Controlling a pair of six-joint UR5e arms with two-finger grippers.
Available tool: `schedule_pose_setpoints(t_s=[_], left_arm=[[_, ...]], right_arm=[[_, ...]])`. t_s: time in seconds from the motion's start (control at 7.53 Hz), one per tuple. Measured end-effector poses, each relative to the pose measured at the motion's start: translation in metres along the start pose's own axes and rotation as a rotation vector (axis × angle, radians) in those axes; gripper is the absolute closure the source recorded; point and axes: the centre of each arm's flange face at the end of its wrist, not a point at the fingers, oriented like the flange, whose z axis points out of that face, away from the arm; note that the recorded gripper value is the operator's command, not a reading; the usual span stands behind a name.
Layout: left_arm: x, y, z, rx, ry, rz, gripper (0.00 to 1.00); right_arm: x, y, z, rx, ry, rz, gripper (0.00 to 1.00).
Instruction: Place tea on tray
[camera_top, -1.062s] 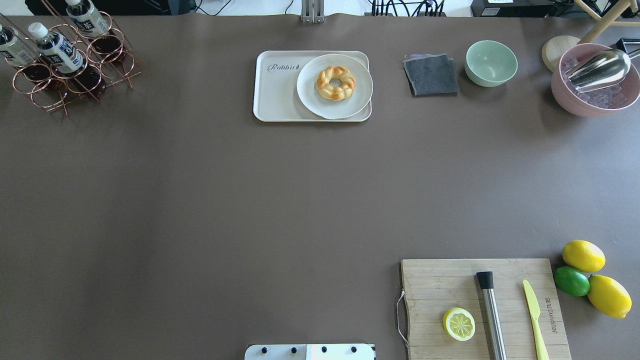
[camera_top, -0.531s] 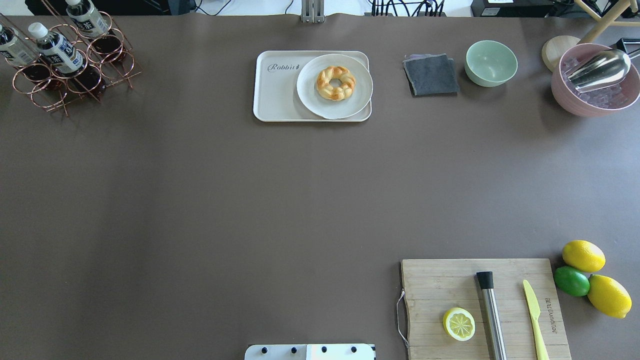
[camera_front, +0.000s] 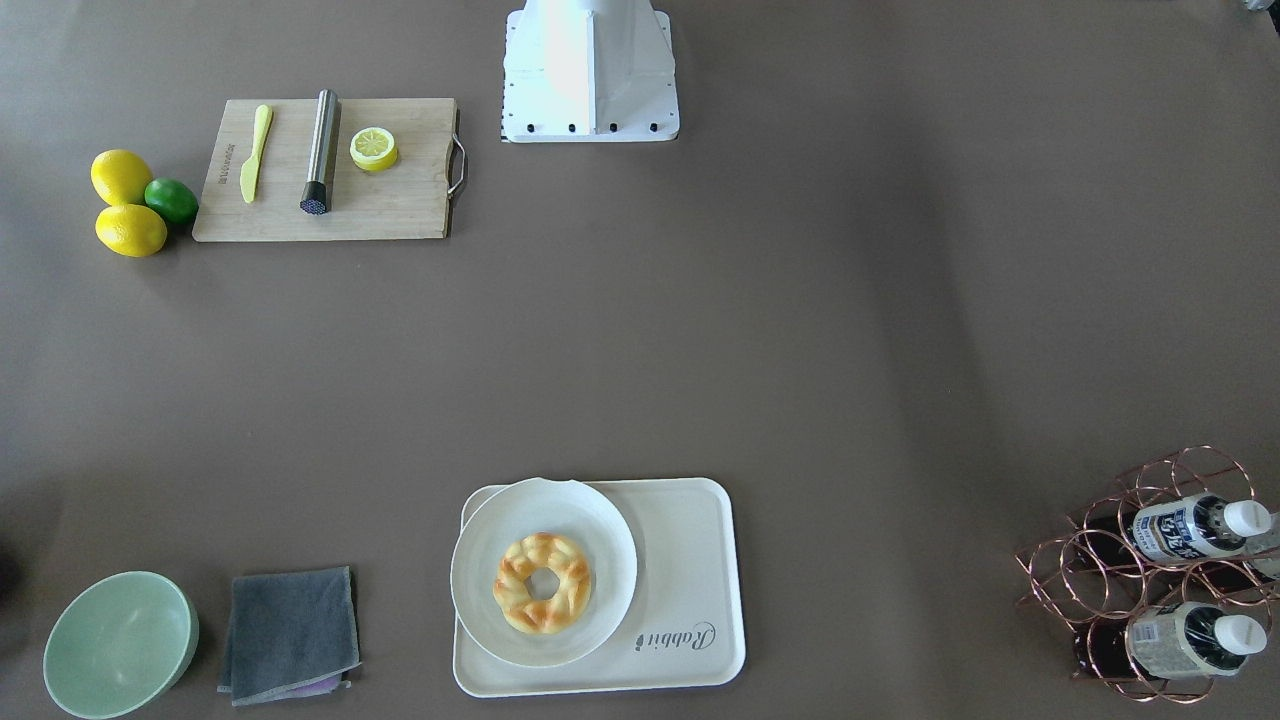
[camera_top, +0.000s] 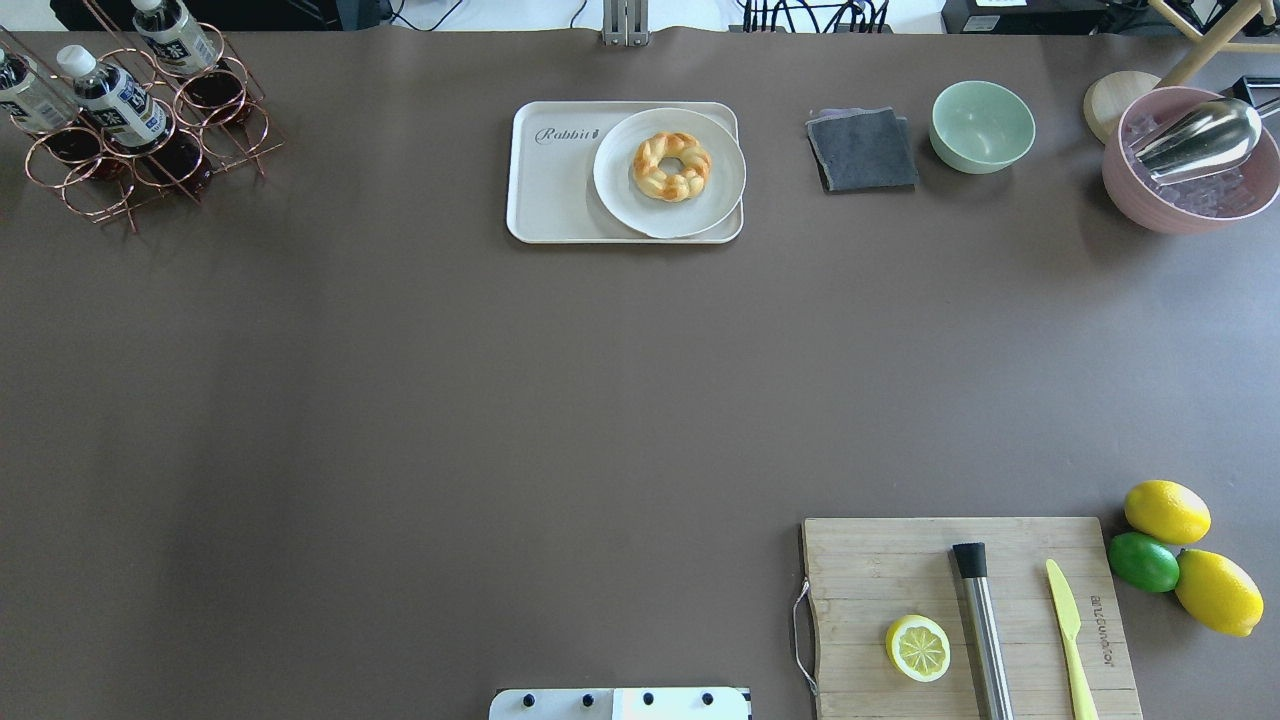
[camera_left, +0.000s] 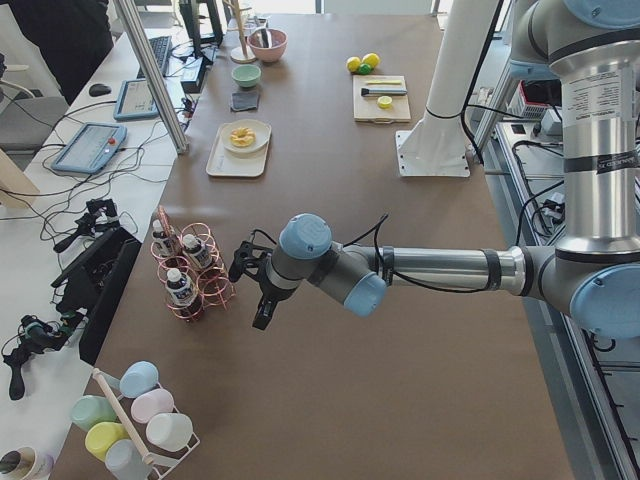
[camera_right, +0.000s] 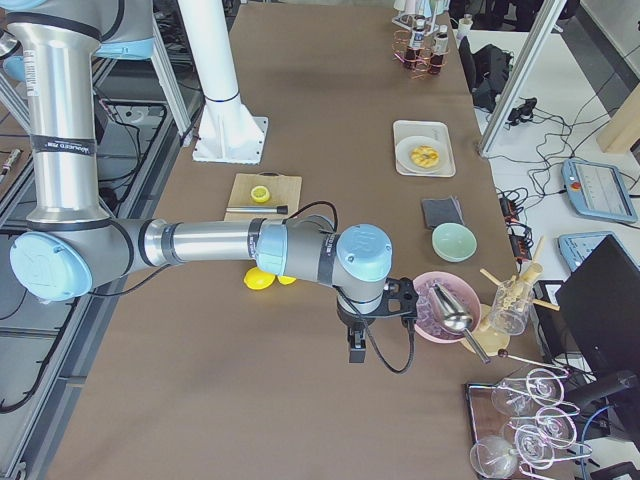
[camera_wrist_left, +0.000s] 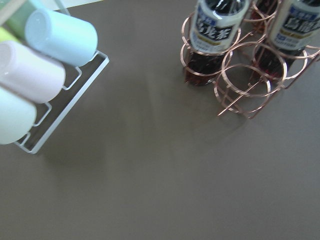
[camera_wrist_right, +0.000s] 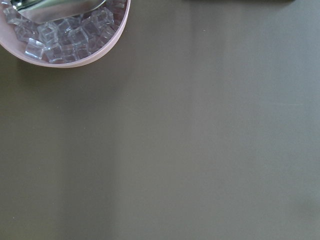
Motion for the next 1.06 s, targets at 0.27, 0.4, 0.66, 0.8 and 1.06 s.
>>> schedule_pose_setpoints(t_s=[0.27, 0.4, 0.66, 0.8, 1.06], left_arm=[[0.043, -0.012, 0.009, 0.108, 0.069, -0.027, 0.02], [0.060, -0.018, 0.016, 0.169, 0.062, -0.042, 0.02], [0.109, -0.041, 0.046, 0.284, 0.006, -0.074, 0.03], [0.133, -0.053, 0.058, 0.326, -0.005, -0.107, 0.03], [0.157, -0.070, 0.074, 0.378, -0.029, -0.131, 0.14]], right_arm=[[0.000, 0.000, 0.002, -0.004, -0.002, 0.001, 0.00], [0.000, -0.001, 0.002, -0.005, -0.003, 0.001, 0.00], [-0.002, -0.001, 0.003, -0.005, -0.011, 0.005, 0.00], [-0.002, -0.001, 0.004, -0.004, -0.020, 0.009, 0.00], [-0.003, -0.001, 0.005, -0.006, -0.026, 0.021, 0.00]])
